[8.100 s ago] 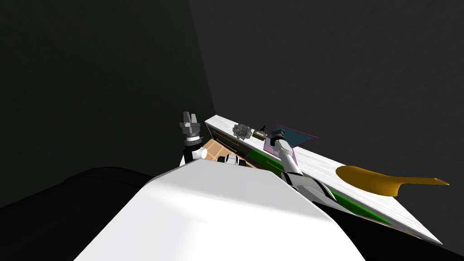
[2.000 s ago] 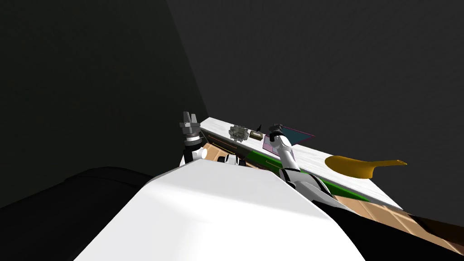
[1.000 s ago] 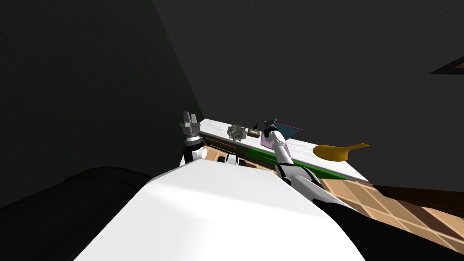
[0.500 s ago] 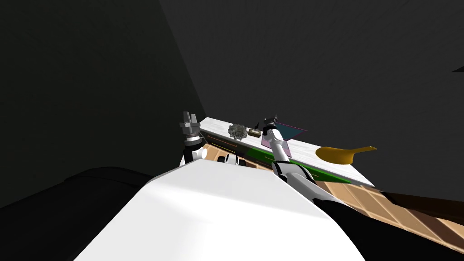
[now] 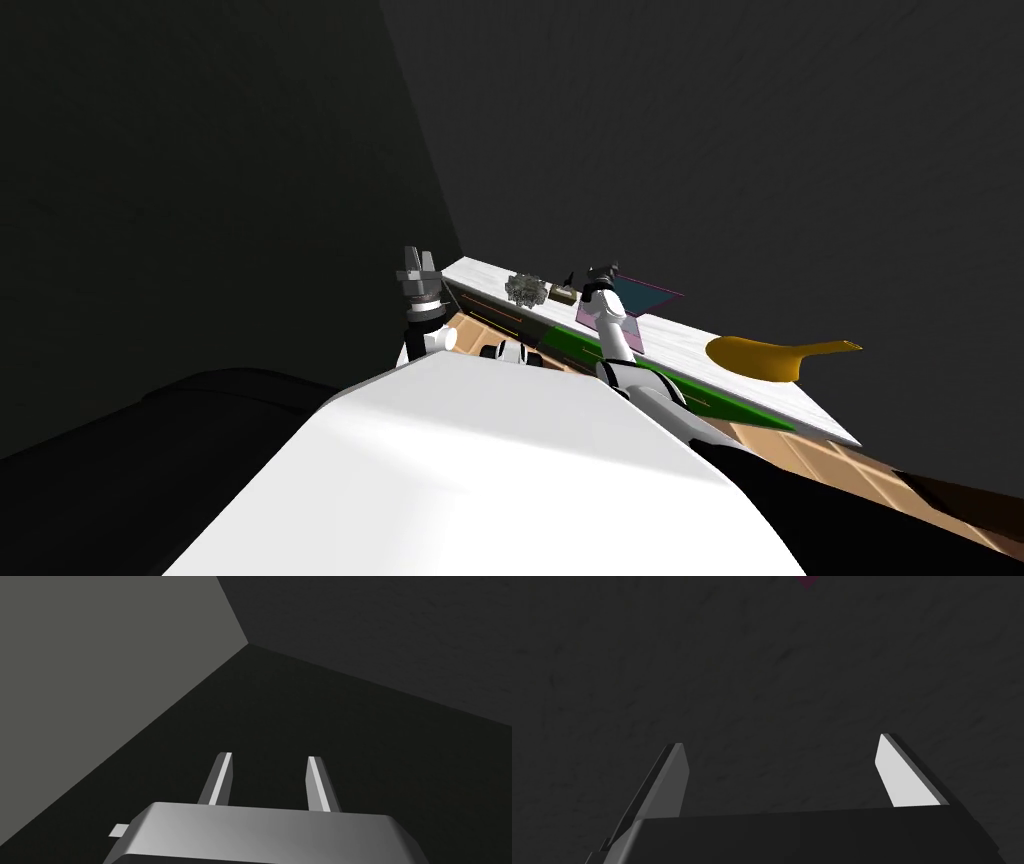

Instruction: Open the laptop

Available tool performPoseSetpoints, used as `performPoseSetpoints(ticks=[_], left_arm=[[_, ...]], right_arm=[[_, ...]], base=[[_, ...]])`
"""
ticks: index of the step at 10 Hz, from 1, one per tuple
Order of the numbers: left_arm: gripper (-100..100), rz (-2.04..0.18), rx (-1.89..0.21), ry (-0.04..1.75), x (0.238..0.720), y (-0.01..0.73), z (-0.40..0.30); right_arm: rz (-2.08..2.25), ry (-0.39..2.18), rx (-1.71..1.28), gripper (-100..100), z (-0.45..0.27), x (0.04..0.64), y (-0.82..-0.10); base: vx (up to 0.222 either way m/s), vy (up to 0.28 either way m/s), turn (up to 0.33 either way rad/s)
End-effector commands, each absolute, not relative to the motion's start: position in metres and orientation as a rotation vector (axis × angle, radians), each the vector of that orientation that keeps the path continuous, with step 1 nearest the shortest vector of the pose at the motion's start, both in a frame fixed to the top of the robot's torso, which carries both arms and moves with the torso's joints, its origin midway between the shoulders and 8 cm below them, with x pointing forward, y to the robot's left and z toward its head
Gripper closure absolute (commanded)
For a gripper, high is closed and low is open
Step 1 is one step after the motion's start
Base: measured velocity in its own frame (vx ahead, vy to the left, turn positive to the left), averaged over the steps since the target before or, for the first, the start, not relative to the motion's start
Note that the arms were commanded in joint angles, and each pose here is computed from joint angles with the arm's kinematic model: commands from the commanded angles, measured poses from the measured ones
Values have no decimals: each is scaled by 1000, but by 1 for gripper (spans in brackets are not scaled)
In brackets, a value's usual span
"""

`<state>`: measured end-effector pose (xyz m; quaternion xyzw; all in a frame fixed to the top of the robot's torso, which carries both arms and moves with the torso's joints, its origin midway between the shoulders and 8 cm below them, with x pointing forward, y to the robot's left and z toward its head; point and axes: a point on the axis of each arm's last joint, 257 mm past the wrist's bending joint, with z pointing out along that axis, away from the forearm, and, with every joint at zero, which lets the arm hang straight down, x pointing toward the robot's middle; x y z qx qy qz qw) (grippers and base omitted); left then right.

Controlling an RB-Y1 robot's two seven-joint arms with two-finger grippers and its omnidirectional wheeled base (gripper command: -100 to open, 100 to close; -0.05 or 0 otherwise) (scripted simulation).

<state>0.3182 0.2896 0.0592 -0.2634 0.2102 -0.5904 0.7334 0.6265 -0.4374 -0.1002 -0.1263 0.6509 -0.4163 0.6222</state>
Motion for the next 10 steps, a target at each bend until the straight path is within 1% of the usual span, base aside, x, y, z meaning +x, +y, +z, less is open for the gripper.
performPoseSetpoints(ticks=[1, 3, 4, 7, 8, 9, 10], left_arm=[[0, -1298, -579, 462, 318, 290, 59], [0, -1299, -579, 462, 318, 290, 59], [0, -1299, -579, 462, 318, 290, 59], [0, -1299, -579, 462, 318, 290, 59], [0, -1299, -579, 462, 318, 290, 59], [0, -1299, -579, 462, 318, 290, 59], [0, -1298, -579, 462, 318, 290, 59]], right_arm=[[-1003, 1547, -274, -100, -125, 619, -457], [-1040, 1595, -261, -100, -147, 606, -477], [-1028, 1577, -268, -100, -141, 610, -469], [-1087, 1602, -204, -100, -139, 614, -486], [-1103, 1608, -187, -100, -138, 615, -489], [-1092, 1603, -200, -100, -139, 614, -486], [-1079, 1599, -213, 100, -140, 613, -484]], base=[[35, -92, 80], [49, -88, 139], [30, -45, 38], [-54, -121, 255], [-77, -151, 196], [-39, -77, 40], [12, 48, -222]])
